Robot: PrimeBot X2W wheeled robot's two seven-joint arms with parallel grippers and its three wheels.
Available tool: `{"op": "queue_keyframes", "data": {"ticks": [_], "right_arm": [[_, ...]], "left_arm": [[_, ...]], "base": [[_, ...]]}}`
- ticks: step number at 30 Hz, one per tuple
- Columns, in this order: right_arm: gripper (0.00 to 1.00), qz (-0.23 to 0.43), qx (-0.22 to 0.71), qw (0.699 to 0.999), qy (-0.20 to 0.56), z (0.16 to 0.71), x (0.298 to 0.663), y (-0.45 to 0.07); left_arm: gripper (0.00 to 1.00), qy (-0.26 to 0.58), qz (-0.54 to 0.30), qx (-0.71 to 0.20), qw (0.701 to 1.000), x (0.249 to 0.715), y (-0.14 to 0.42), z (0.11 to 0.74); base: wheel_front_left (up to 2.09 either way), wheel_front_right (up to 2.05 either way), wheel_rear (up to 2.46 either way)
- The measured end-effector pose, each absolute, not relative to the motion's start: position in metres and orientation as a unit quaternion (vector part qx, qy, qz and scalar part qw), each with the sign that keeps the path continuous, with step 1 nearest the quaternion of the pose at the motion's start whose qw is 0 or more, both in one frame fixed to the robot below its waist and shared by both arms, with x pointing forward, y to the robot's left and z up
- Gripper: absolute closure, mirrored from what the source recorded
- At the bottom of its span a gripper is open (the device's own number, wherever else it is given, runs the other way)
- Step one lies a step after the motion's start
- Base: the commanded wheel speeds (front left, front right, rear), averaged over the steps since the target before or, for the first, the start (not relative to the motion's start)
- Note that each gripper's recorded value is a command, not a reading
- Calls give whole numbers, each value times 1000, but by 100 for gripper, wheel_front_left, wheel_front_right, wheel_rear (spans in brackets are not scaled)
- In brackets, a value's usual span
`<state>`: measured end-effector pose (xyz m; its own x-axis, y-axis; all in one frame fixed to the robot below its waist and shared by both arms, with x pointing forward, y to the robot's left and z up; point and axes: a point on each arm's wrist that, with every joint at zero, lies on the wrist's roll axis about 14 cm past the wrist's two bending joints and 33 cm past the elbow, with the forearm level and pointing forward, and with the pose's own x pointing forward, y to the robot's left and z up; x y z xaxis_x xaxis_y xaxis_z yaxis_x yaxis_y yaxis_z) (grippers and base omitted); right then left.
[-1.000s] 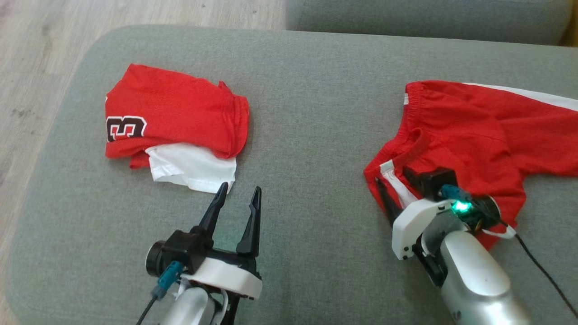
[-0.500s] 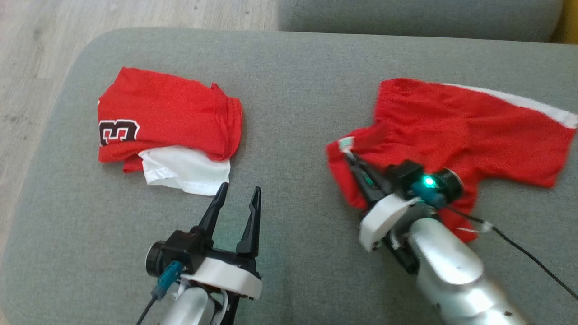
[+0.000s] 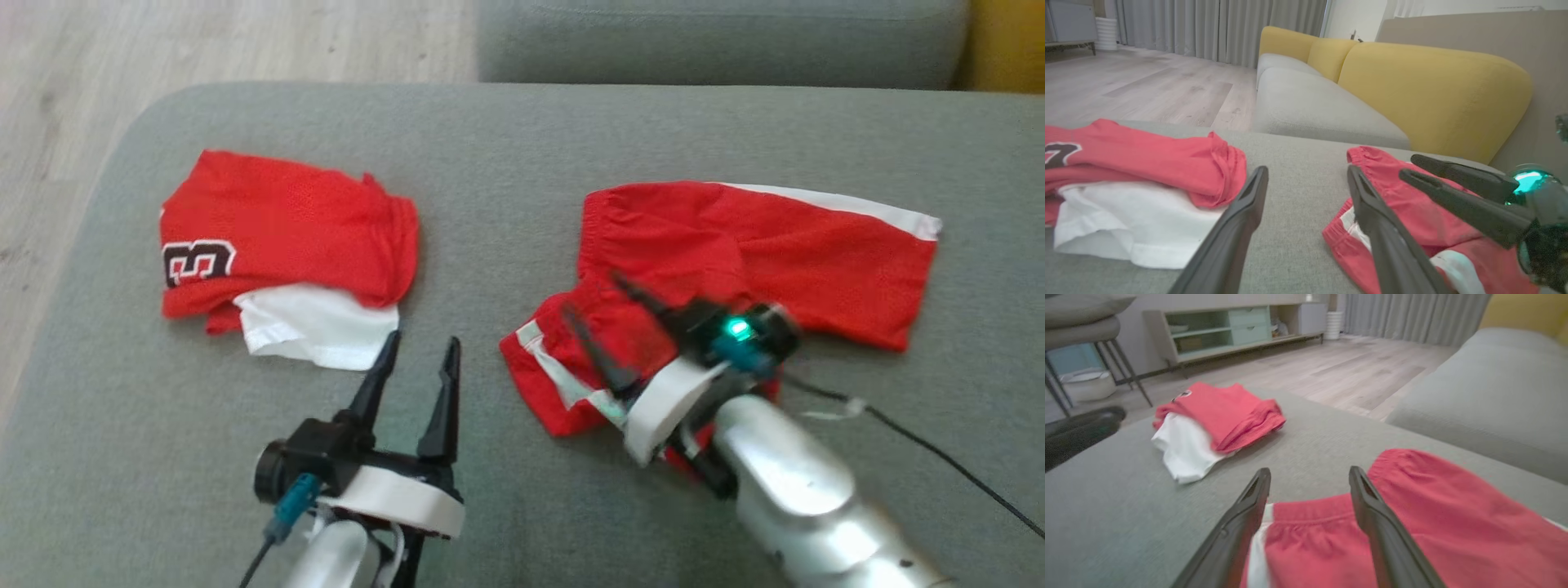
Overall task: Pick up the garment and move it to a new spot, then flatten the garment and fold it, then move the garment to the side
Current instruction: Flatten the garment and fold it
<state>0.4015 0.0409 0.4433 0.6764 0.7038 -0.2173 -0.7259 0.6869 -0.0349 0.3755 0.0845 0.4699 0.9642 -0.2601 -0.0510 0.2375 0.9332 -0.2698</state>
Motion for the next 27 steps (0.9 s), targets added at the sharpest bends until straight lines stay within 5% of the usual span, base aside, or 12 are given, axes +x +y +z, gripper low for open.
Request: {"op": "queue_keyframes", "data": {"ticks": [9, 16, 27], "right_arm": [[0, 172, 10, 984, 48, 469, 431, -91], [0, 11, 23, 993, 119, 413, 362, -193], [0, 94, 44, 979, 177, 395, 364, -133]], "left_arm": [[0, 25, -139, -133, 981, 380, 76, 482], [0, 28, -177, -133, 975, 378, 52, 482], [0, 44, -175, -134, 974, 379, 54, 471]], "base": [[0, 0, 0], [0, 0, 0], [0, 0, 0]]}}
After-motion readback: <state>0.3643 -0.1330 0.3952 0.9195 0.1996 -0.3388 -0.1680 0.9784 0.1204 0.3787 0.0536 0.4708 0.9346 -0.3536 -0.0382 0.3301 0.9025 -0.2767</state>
